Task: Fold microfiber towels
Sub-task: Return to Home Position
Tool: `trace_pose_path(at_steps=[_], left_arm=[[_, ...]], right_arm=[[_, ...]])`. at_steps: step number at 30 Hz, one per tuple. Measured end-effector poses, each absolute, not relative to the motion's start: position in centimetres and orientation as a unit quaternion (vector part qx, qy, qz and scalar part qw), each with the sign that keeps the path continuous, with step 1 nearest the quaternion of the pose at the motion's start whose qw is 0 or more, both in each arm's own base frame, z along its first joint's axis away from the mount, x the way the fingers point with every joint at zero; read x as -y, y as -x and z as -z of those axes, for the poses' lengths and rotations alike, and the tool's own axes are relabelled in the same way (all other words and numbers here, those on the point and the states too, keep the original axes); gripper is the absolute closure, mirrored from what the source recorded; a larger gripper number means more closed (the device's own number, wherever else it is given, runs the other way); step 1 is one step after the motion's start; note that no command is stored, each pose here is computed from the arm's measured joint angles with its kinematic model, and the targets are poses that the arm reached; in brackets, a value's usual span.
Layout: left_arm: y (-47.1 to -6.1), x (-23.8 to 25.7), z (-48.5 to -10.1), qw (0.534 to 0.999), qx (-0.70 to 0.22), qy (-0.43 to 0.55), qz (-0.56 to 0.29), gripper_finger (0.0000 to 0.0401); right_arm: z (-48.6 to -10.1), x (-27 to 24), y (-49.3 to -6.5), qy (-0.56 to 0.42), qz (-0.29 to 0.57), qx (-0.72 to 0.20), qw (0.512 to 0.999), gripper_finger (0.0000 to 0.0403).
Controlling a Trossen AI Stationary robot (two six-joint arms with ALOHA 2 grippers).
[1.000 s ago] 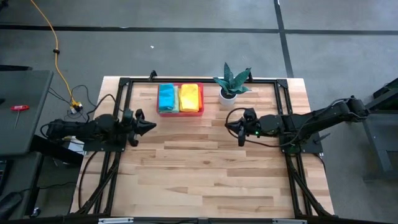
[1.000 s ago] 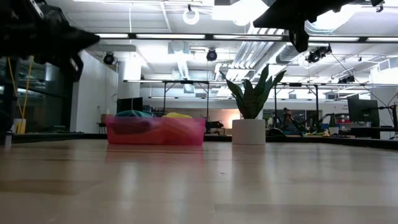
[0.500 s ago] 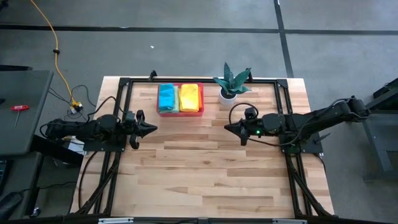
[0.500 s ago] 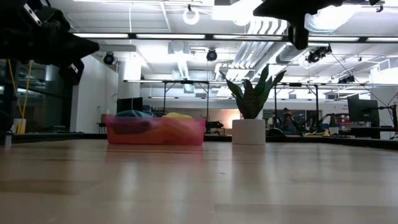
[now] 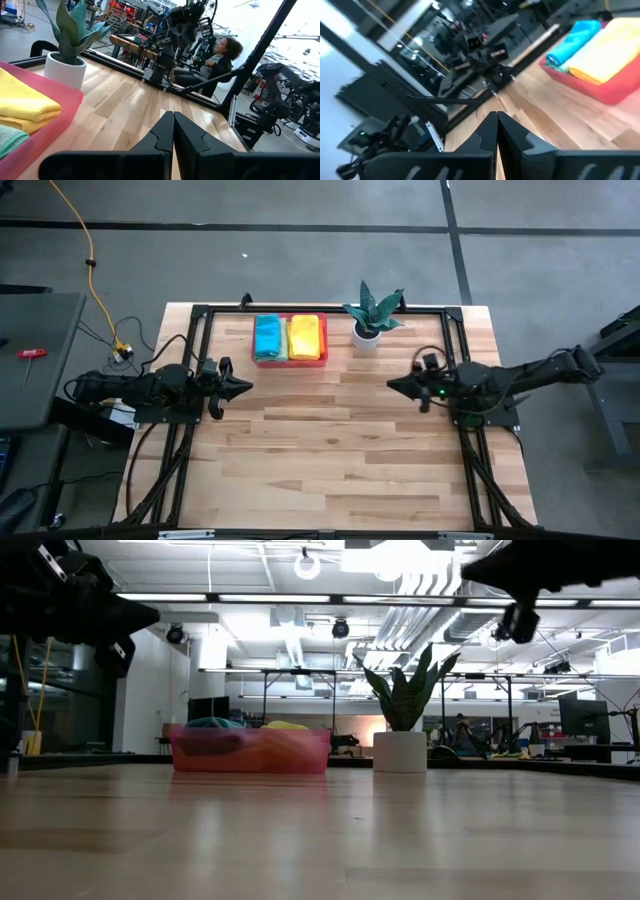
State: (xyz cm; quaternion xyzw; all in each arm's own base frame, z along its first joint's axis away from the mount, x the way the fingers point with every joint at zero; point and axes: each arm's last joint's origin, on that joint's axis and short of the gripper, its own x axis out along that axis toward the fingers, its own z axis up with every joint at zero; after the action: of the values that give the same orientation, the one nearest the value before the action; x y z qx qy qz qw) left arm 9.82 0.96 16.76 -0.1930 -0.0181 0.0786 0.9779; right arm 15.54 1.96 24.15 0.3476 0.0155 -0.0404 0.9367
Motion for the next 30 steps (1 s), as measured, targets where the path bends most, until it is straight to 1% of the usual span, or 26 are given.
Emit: trace_pose_path(at_steps=[6, 13, 16, 18, 24, 27, 30], left_arm=[[-9.8, -1.0, -16.8, 0.978, 0.018, 0.193, -0.078, 0.0401], [-9.8, -1.0, -16.8, 0.978, 0.018, 0.193, -0.078, 0.04], [-9.8, -1.0, -16.8, 0.978, 0.018, 0.193, -0.079, 0.04], [-9.8, -1.0, -16.8, 0.978, 0.018, 0.193, -0.078, 0.04], [-9.9, -1.0, -16.7, 0.978, 0.014, 0.193, -0.079, 0.04], [-9.9, -1.0, -16.7, 0.978, 0.014, 0.193, -0.079, 0.04], [-9.9, -1.0, -16.7, 0.978, 0.014, 0.193, -0.079, 0.04]], right_arm=[[-21.6, -1.2, -12.3, -0.321, -0.003, 0.028, 0.947, 0.0403], [-19.8, -0.9, -9.6, -0.288, -0.099, 0.083, 0.949, 0.0403], [-19.8, -0.9, -9.1, -0.265, -0.11, 0.084, 0.954, 0.0403], [-19.5, -0.9, -9.2, -0.242, -0.119, 0.069, 0.96, 0.0403], [-18.1, -0.8, -9.3, -0.214, -0.094, -0.001, 0.972, 0.0403], [-17.3, -0.6, -9.4, -0.194, -0.06, -0.037, 0.979, 0.0403], [-17.2, -0.4, -9.4, -0.164, -0.031, -0.035, 0.985, 0.0403]])
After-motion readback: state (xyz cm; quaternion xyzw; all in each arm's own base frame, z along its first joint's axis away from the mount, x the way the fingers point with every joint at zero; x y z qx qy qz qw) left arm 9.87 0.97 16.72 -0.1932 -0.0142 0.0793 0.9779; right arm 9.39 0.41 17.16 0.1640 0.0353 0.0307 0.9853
